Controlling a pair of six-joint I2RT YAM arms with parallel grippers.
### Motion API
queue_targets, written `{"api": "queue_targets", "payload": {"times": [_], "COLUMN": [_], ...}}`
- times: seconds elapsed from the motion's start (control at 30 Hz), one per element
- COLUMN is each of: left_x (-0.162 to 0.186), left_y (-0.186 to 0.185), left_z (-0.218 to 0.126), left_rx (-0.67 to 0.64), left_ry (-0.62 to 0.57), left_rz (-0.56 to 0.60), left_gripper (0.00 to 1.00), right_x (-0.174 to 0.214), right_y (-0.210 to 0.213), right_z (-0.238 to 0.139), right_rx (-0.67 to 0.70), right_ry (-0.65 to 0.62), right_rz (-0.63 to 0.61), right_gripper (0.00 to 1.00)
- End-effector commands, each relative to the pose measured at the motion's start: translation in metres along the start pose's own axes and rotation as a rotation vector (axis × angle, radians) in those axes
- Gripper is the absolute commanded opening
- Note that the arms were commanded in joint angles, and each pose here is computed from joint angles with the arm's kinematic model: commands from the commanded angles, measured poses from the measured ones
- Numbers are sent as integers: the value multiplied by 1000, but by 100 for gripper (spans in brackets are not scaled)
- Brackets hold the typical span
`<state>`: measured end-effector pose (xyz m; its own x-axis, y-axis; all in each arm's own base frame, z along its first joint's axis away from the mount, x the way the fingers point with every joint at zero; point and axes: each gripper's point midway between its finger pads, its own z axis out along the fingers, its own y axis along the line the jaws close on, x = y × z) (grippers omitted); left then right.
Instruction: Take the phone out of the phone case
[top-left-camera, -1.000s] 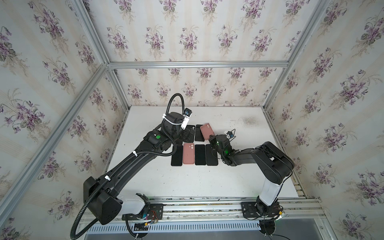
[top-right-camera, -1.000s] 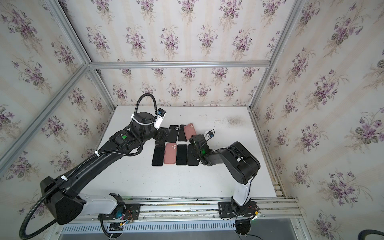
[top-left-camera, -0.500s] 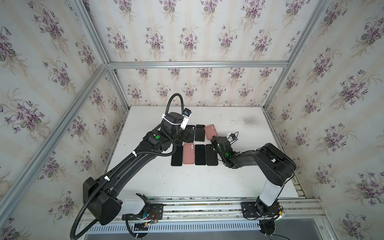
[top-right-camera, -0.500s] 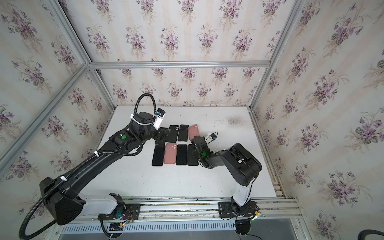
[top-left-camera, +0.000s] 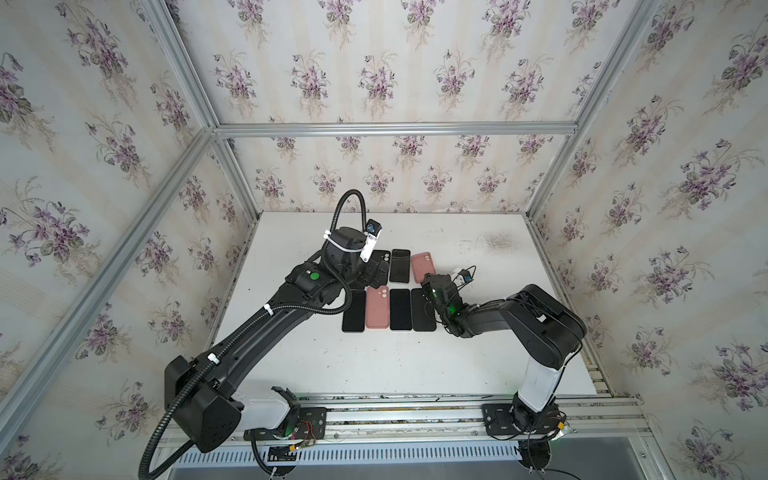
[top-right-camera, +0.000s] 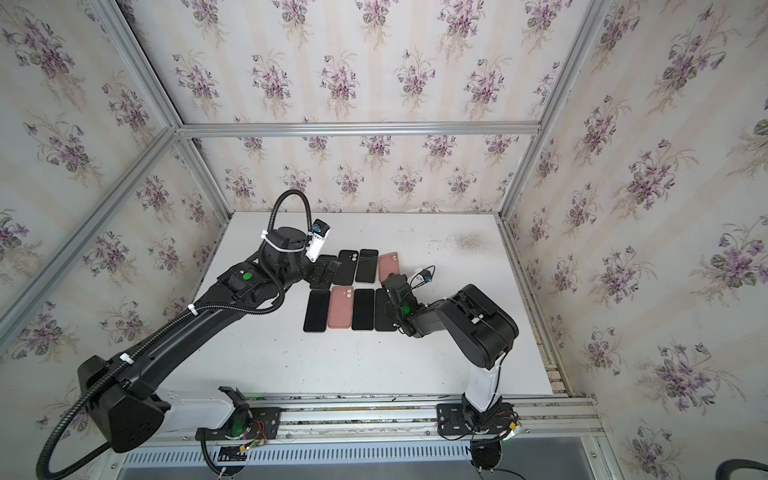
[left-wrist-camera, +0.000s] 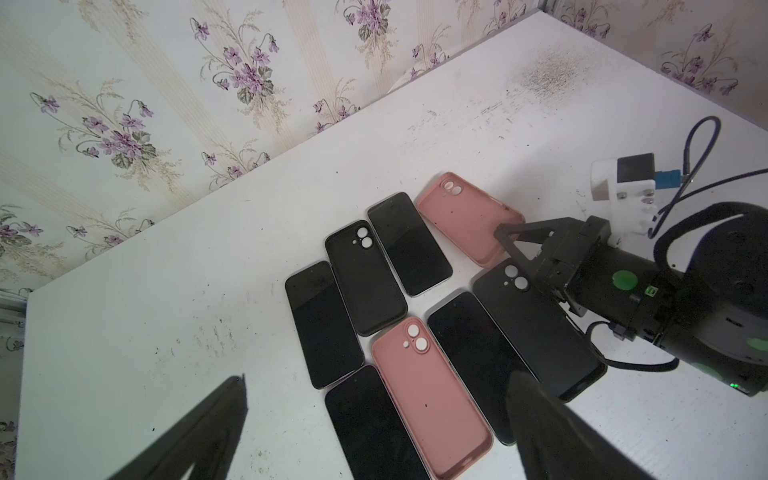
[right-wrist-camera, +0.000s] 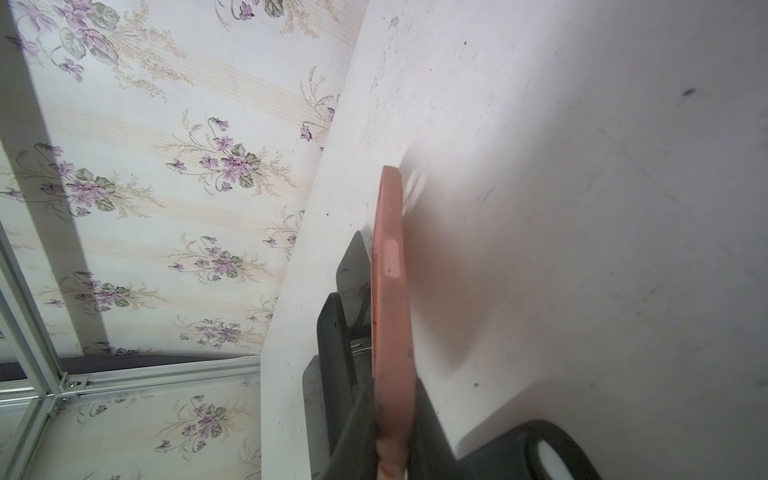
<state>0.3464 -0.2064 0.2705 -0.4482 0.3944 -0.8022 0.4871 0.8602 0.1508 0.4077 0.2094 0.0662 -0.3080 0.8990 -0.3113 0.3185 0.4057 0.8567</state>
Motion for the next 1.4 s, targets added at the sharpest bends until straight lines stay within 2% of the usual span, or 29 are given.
{"api": "queue_targets", "payload": {"times": [0.0, 0.23, 0.57, 0.63, 0.9, 1.1, 1.3, 1.37], "left_x": [-1, 1, 5, 6, 9, 4, 0, -5], "left_y": [1, 2, 1, 1, 1, 3, 6, 10], "left_z": [-2, -4, -4, -4, -9, -17, -25, -39], "left_rx": [-2, -7, -1, 2, 2, 10, 6, 3], "left_ry": [-6, -2, 11, 14, 11, -13, -34, -69], "left_rz": [-16, -15, -29, -35, -48, -70, -87, -99], "left_gripper": [100, 100, 100, 100, 100, 100, 100, 100], "right_x": [3, 13, 30, 29, 23, 9, 8, 11], "right_y": [6, 7, -3, -3, 8, 22, 23, 22], "right_z": [4, -3, -16, -18, -25, -31, -43, -46], "right_rx": [-18, 1, 79, 91, 77, 54, 89, 90], "right_ry": [10, 89, 227, 232, 237, 233, 321, 343], "right_rz": [10, -1, 0, -3, -8, -81, -142, -136], "right_gripper": [24, 43, 54, 60, 64, 72, 73, 73]}}
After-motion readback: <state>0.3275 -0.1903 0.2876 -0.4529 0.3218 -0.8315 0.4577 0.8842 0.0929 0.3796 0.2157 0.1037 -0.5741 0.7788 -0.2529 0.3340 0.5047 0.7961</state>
